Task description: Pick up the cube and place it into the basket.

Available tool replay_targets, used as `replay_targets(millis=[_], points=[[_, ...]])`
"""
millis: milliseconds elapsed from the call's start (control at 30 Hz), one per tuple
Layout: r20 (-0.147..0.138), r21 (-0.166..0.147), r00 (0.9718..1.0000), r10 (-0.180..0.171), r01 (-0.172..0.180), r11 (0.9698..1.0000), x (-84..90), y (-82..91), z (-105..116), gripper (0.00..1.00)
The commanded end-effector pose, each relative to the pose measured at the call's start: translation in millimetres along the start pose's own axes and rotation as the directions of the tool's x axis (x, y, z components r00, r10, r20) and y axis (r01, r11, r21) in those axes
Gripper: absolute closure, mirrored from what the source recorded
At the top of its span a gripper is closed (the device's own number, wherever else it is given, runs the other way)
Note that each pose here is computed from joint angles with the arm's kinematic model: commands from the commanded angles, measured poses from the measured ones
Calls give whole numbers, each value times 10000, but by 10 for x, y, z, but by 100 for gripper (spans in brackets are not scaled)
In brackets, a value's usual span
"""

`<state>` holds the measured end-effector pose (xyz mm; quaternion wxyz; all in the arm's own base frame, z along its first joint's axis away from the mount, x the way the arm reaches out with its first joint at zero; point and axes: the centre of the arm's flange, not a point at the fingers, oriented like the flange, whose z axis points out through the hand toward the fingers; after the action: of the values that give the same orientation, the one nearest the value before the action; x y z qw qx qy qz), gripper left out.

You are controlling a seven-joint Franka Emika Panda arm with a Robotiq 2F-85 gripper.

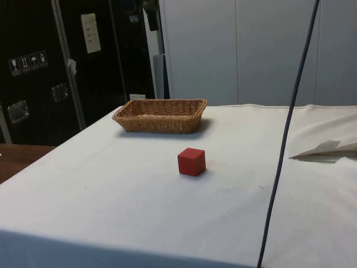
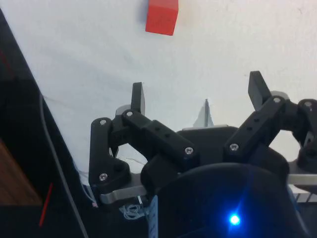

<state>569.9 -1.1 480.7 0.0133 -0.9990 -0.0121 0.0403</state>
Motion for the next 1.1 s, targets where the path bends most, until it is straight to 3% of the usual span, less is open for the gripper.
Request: replay_targets(millis=[0,267,300,333,600,633,667,800,900,933,967,1067], points=[[3,-27,10000,2,-2,10000,-3,-8,0,0],[-85,-434,9996,275,-278,9987,-64,-39,-4,0],[35,-341,9998,212,-210,9992,-49,-41,8,0],[-96,-480,9995,301,-305,9984,-66,-40,-5,0],[-204,-888,9984,519,-535,9946,-106,-42,23,0],[-66,-799,9988,476,-479,9956,-95,-42,31,0],[-238,-936,9983,537,-557,9941,-113,-42,22,0],[-345,-1166,9970,687,-723,9905,-138,-46,38,0],[-428,-1278,9963,747,-796,9886,-160,-66,40,0],[-249,-1183,9973,697,-721,9904,-140,-57,60,0],[-474,-1337,9958,784,-841,9874,-173,-81,43,0],[-514,-1332,9951,847,-909,9869,-193,-89,53,0]])
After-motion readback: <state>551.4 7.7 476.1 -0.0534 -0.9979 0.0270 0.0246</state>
